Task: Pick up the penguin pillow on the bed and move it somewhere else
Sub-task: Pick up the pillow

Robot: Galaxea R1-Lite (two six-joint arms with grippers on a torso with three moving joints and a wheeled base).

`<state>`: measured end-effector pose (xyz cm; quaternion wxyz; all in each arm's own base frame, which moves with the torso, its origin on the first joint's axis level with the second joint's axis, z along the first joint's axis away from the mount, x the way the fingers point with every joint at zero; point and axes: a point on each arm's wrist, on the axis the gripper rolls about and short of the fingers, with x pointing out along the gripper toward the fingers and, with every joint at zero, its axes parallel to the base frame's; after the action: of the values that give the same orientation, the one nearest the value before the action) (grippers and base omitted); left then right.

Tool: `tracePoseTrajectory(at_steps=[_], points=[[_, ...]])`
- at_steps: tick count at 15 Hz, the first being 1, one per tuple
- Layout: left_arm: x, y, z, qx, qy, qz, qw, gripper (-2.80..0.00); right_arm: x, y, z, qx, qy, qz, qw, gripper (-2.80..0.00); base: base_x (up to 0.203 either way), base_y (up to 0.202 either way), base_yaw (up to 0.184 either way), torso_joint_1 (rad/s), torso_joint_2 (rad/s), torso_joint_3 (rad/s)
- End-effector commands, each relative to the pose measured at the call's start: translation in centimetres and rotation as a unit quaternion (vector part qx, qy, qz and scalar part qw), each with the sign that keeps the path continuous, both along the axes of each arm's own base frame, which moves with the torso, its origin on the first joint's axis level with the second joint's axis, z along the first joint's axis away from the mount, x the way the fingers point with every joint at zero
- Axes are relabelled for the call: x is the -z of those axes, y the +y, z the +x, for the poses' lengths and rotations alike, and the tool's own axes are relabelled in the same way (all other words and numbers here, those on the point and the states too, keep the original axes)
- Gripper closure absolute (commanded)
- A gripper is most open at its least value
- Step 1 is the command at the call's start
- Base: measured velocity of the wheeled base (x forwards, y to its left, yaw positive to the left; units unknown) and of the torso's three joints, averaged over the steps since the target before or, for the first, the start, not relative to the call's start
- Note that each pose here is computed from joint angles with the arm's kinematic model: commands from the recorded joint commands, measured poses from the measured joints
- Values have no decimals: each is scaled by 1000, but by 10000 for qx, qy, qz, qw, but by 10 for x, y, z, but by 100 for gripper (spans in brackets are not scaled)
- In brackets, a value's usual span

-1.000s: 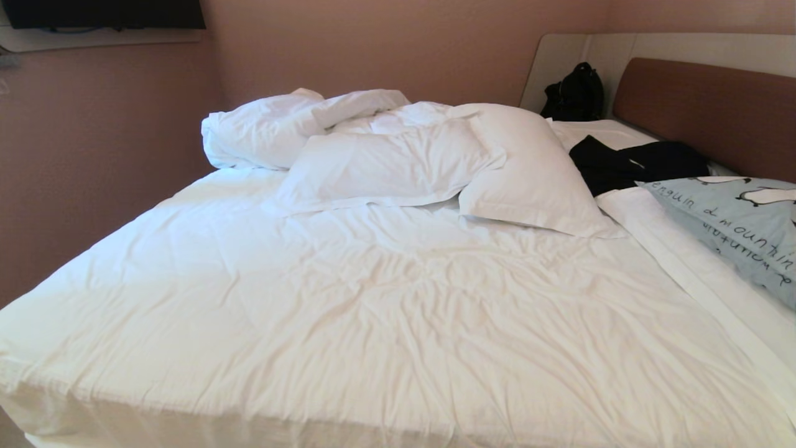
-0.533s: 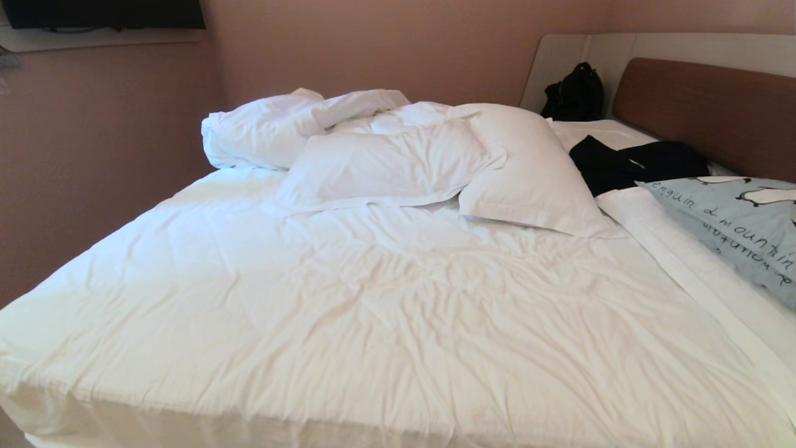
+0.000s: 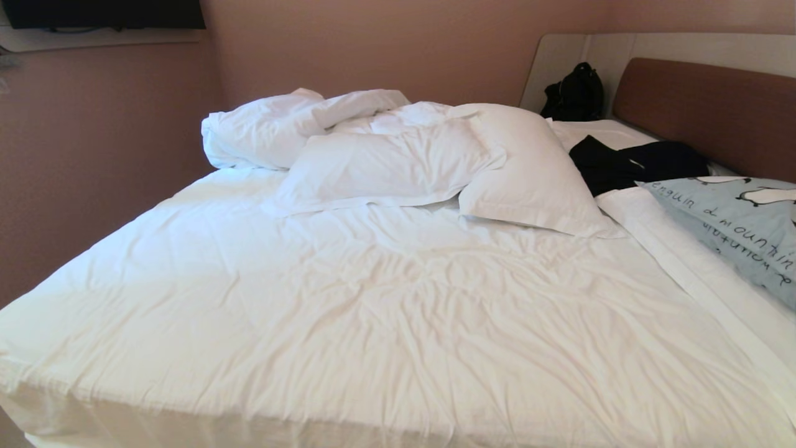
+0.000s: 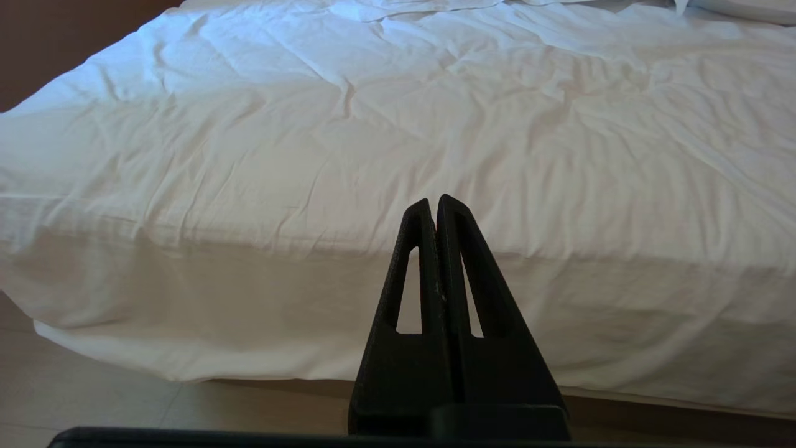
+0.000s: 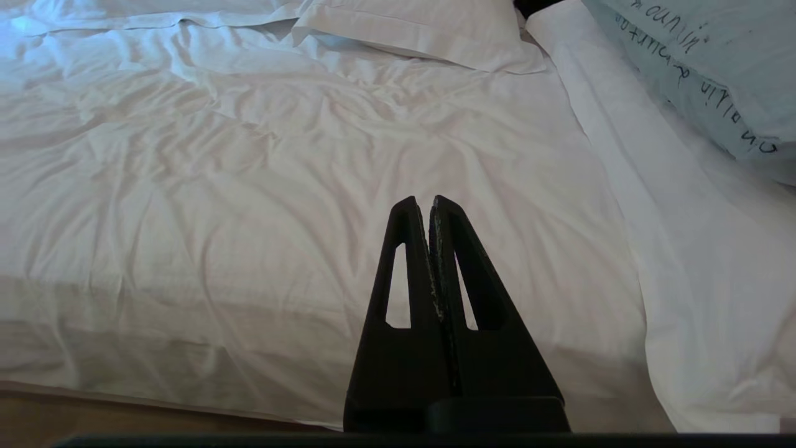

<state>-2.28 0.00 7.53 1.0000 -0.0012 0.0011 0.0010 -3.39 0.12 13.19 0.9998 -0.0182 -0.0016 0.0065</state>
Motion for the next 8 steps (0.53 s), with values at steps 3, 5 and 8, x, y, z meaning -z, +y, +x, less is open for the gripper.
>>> tracePoseTrajectory(at_steps=[3,5,8], points=[[0,0,0,-6,4,-4,10000,0,-26,0,19,-125,463,11,9988,0,0,0,0,0,0,0],[0,0,0,-6,4,-4,10000,0,-38,0,26,-159,564,20,9983,0,0,0,0,0,0,0],[0,0,0,-6,4,-4,10000,0,-52,0,37,-154,593,24,9981,0,0,0,0,0,0,0]])
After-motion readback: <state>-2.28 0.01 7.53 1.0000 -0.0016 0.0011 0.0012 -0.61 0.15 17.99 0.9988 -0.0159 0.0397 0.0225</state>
